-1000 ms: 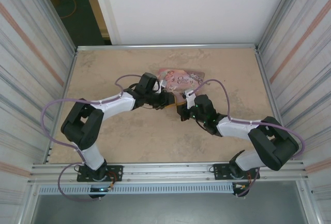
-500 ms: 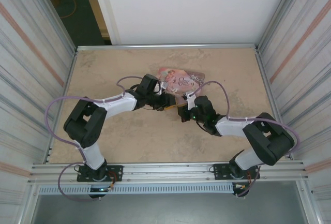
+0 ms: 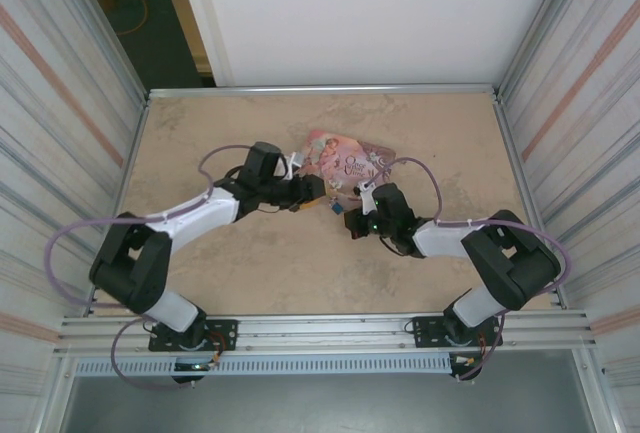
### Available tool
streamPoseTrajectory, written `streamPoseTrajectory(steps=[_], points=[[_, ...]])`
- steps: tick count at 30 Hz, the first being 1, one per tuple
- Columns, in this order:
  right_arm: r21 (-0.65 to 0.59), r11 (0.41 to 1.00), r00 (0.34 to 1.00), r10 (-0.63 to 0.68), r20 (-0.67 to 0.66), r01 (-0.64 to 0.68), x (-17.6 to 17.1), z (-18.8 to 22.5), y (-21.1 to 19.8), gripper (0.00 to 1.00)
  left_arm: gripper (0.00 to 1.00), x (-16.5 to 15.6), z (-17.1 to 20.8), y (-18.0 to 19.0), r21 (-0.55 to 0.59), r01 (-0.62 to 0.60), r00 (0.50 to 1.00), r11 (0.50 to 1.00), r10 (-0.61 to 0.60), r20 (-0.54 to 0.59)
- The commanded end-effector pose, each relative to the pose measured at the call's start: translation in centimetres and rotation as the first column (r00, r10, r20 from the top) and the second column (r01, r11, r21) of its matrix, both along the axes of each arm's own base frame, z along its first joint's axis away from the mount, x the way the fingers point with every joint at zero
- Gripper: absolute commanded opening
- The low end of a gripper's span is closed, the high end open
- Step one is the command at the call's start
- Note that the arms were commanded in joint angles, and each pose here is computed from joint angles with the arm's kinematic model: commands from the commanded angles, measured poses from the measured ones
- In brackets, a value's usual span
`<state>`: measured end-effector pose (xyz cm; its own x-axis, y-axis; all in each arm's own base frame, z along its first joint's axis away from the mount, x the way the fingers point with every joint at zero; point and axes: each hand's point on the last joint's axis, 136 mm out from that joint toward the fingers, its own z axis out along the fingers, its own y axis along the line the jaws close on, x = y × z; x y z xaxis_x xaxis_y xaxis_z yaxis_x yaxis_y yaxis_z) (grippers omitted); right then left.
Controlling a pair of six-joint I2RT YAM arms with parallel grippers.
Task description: Unlock a padlock with a key
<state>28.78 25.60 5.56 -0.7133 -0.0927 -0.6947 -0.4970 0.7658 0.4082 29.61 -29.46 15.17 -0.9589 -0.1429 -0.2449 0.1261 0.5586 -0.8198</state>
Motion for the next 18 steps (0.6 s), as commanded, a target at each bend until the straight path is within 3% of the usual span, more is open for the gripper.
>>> streamPoseTrajectory(steps=[1, 7, 18], points=[[0.001, 1.0, 0.995, 0.017, -0.102, -0.017, -0.7, 0.2, 0.4, 0.0, 0.52, 0.1, 0.8, 1.9, -0.008, -0.062, 0.995, 0.998, 0.063, 0.071], [0.04, 0.999, 0.983, 0.009, -0.185, -0.001, -1.0, 1.2, 0.4, 0.0, 0.54, -0.6, 1.0, 3.1, -0.087, -0.137, 0.985, 0.987, 0.145, 0.094], [0.183, 0.977, 0.927, -0.038, -0.373, 0.114, -1.5, 2.6, 1.5, 0.0, 0.56, -1.1, -0.5, 3.5, -0.197, -0.225, 0.973, 0.954, 0.229, -0.003]])
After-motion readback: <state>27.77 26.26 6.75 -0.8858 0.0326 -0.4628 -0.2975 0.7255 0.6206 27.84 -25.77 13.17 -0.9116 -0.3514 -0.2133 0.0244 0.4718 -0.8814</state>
